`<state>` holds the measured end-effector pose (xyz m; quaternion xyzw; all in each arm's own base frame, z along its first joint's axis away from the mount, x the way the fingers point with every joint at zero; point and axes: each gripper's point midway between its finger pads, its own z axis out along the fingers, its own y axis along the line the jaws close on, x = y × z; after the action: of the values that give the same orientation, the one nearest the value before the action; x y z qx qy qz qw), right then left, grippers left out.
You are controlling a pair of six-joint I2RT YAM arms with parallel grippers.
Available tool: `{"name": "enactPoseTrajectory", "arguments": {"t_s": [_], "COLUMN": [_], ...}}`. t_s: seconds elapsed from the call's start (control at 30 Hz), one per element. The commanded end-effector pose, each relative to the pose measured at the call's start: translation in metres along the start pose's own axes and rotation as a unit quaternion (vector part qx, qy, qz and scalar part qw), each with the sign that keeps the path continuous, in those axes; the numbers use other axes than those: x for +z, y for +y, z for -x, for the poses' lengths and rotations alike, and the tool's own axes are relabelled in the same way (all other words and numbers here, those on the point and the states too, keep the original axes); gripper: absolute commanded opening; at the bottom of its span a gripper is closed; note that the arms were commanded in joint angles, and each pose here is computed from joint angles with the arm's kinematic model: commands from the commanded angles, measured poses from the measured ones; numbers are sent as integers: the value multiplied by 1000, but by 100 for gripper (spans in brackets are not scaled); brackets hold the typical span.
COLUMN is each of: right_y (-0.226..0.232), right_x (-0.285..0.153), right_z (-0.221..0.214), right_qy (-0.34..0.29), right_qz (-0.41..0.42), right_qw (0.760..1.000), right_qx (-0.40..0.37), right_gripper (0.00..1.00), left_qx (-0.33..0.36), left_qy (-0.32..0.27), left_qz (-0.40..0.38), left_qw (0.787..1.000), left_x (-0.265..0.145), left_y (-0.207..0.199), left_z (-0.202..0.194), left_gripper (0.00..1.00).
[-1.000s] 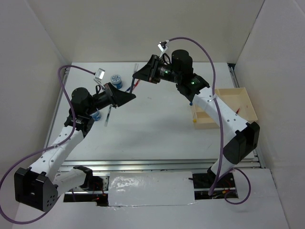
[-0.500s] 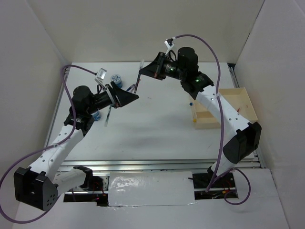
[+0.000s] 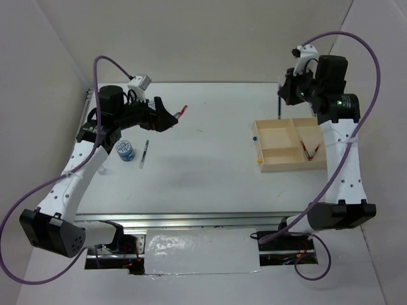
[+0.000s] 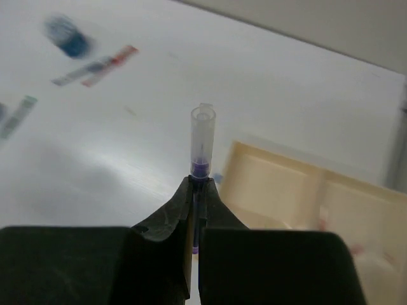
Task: Sort the stationery into containers
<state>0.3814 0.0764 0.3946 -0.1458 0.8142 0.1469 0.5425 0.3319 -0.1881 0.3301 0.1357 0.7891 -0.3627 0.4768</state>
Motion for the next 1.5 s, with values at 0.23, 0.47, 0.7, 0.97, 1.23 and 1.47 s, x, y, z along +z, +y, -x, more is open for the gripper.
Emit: {"name": "enactPoseTrajectory", "arguments": {"t_s": [0.23, 0.47, 0.7, 0.97, 1.23, 1.47], "right_y": [-204, -243, -258, -263, -242, -180], "right_x": [-43, -12, 14, 25, 18, 9], "right_z": [-176, -196, -226, -243, -214, -158], "right_qy": [332, 360, 393, 417, 382, 306], "right_qz": [-209, -234, -255, -252, -235, -174], "right_qw": [917, 903, 883, 873, 894, 936], "right_qx": [-66, -26, -13, 6, 12, 0], "right_gripper": [0, 0, 0, 35, 44, 45], "left_qx": [70, 83, 68, 67, 61, 59], "left_qy": [68, 87, 103, 147, 213, 269], "left_qz": [78, 115, 181, 291, 297, 334], "left_qw": [992, 986, 976, 943, 929, 901], "left_x": [17, 19, 13, -10, -2, 28], "left_y": [41, 59, 94, 155, 182, 220], "left_z": [-33, -47, -53, -85, -127, -145], "left_gripper": [99, 99, 99, 82, 57, 52]}}
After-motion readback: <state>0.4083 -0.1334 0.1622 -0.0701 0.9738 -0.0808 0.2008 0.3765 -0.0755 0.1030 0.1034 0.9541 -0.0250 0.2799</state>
